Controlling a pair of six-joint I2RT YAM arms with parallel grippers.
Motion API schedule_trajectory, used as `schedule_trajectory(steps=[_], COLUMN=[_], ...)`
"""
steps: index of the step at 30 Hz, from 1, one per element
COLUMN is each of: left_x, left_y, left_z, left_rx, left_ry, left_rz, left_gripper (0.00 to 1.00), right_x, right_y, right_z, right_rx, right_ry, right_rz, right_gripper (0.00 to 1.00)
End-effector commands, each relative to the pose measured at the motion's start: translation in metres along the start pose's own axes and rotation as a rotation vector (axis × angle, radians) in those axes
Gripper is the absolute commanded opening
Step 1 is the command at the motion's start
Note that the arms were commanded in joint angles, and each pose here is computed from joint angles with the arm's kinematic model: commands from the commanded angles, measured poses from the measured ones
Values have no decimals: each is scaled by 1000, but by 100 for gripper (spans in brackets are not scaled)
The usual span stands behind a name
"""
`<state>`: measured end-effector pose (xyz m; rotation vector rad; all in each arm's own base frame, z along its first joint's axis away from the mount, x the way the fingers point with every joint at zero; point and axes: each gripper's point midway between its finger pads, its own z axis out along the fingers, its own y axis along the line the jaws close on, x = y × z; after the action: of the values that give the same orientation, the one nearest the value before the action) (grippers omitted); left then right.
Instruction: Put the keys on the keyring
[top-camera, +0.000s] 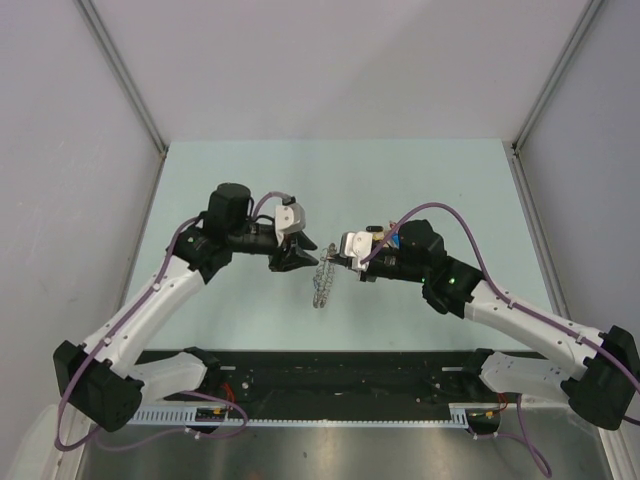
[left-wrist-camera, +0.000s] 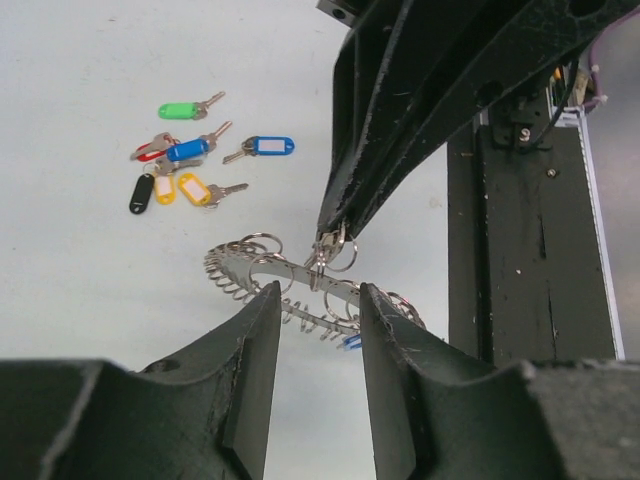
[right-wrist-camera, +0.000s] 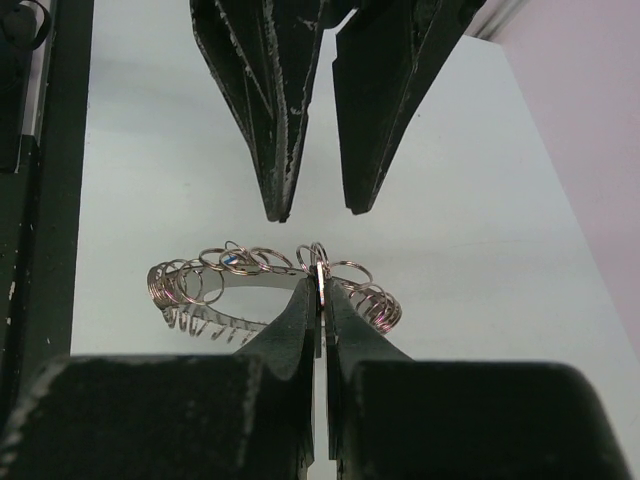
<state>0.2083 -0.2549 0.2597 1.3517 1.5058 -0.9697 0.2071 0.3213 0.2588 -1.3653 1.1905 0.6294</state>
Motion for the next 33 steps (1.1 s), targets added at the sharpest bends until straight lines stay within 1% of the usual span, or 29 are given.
schedule_trajectory(steps=[1,5,12,22,26,33], left_x=[-5,-3,4,12,13,16], left_y=[-10,-2,0,2,1,1], left_z=[5,8,14,20,21,23], left_rx=[44,2,1,-5,-2,-7], left_ry=[1,16,41,57,62,69], left_rz=[62,62,49,45,43,41], left_gripper=[41,39,34,33,29,27], right_x=[-37,-38,-41,-42,-42,-46], right_y=[-18,-17,-16,-15,-13,-13], right_z=[-3,-2,-2,-1,-1,-2], right_rx=[51,46,43,36,32,34], right_ry=[-84,-88,-95,-103,-102,-111], right_rz=[-61,-61,-59,-55,-56,-59], right_gripper=[0,0,0,0,0,0])
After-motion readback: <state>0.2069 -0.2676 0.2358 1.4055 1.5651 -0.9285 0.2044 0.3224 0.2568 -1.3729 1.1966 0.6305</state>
